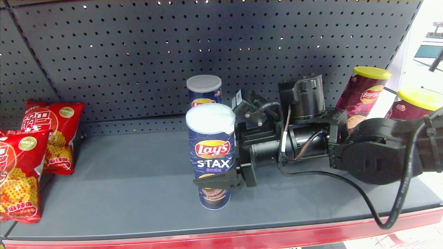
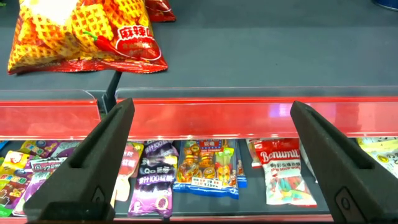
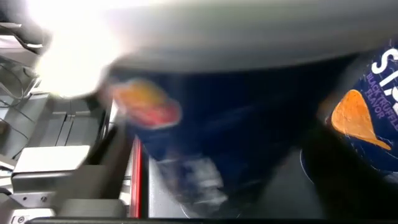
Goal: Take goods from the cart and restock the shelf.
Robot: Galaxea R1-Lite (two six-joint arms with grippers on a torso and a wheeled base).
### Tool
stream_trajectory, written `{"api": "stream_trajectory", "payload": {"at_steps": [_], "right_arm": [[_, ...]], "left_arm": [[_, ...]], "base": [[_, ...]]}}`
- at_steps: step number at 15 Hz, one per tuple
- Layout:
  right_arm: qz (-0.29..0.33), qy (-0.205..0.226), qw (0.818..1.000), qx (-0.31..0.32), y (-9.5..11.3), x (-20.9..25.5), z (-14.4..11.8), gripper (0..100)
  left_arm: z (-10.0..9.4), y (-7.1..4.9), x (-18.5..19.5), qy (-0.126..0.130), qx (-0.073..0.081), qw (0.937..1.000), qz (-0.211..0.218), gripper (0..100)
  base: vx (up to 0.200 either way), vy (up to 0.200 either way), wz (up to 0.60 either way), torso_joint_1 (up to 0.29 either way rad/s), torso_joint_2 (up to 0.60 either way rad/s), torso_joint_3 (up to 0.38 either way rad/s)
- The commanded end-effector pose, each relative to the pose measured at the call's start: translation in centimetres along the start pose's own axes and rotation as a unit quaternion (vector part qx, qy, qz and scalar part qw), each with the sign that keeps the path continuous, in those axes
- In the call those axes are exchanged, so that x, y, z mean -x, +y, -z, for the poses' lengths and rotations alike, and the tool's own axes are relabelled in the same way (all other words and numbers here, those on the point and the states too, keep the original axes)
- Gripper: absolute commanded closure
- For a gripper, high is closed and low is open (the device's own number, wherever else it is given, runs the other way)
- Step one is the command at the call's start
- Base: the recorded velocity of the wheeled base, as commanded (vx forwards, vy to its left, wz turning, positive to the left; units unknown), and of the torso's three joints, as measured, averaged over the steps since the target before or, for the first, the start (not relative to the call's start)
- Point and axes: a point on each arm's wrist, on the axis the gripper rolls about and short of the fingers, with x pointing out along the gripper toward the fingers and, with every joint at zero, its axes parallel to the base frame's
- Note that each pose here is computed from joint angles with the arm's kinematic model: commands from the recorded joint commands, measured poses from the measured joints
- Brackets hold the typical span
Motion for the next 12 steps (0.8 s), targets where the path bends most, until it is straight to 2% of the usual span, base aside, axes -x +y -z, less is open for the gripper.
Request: {"api": "stream_trajectory", "payload": {"at_steps": [1, 6, 12], "right_arm": [[0.000, 0.003, 1.000, -0.003, -0.1, -0.1, 0.2, 0], [0.026, 0.003, 1.000, -0.008, -1.1, 1.7, 0.6, 0], [0.079, 0.003, 0.997, -0.022, -1.2, 7.9, 1.4, 0]], "left_arm": [[0.0, 0.0, 0.0, 0.001, 0.000, 1.0000, 0.000, 0], [0.0, 0.0, 0.0, -0.001, 0.000, 1.0000, 0.000, 0], [0.0, 0.0, 0.0, 0.001, 0.000, 1.0000, 0.000, 0]], "base": [[0.000, 0.000, 0.00, 0.000, 0.00, 0.000], [0.000, 0.000, 0.00, 0.000, 0.00, 0.000], [0.000, 0.000, 0.00, 0.000, 0.00, 0.000]]}}
